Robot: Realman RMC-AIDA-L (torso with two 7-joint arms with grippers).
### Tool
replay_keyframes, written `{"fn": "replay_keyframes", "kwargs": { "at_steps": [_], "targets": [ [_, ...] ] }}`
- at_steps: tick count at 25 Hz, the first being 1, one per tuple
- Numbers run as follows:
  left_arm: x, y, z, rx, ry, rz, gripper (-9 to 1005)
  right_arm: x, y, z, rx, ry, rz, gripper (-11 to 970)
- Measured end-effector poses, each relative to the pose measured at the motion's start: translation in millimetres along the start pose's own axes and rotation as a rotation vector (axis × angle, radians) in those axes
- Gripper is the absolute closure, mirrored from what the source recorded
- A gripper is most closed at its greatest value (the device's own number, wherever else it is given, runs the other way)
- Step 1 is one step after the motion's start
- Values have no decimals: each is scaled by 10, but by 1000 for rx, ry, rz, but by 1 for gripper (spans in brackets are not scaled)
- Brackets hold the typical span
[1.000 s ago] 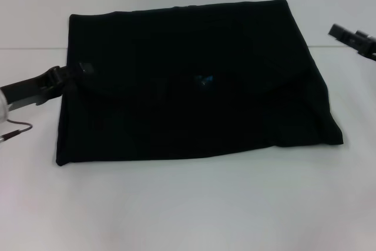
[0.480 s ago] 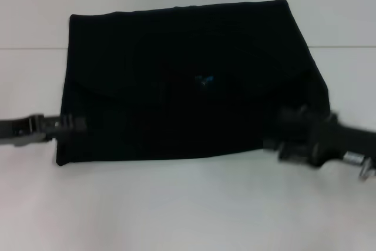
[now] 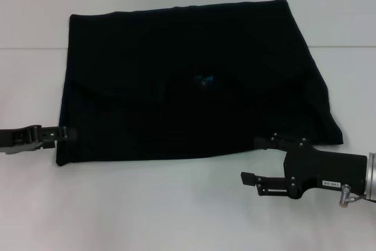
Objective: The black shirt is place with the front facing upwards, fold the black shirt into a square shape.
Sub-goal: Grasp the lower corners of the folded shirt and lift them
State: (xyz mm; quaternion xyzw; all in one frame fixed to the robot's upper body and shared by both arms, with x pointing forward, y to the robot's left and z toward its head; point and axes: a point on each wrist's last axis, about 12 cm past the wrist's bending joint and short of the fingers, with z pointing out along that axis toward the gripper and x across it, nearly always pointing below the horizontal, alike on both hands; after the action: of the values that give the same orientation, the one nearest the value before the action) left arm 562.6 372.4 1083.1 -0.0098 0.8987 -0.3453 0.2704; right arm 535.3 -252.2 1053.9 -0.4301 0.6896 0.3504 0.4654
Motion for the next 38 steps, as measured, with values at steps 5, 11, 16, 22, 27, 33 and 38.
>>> {"fn": "replay_keyframes", "kwargs": {
  "at_steps": [5,11,16,22,27,33,38],
  "targets": [
    [6,-3,70,-19,-5,0,213,22,18,15,-5,4,10,77],
    [28,-32,147,-23,4,8,236,26,22,20,-6,6,11,76],
    [44,-38,185,-35,26,18,255,19,19,27,-8,6,9,76],
    [65,-101,246,-38,107,-15,278,19,19,28,-8,6,9,75],
    [35,-112,288,-79,138,-24,297,13,13,21,-5,1,10,77],
    [22,-112,286,-84,137,-18,473,-10,-30,-46,10,0,58,76],
    [-8,-110,268,-86,134,-15,700,-111,-155,-156,44,14,124,76]
  ]
}}
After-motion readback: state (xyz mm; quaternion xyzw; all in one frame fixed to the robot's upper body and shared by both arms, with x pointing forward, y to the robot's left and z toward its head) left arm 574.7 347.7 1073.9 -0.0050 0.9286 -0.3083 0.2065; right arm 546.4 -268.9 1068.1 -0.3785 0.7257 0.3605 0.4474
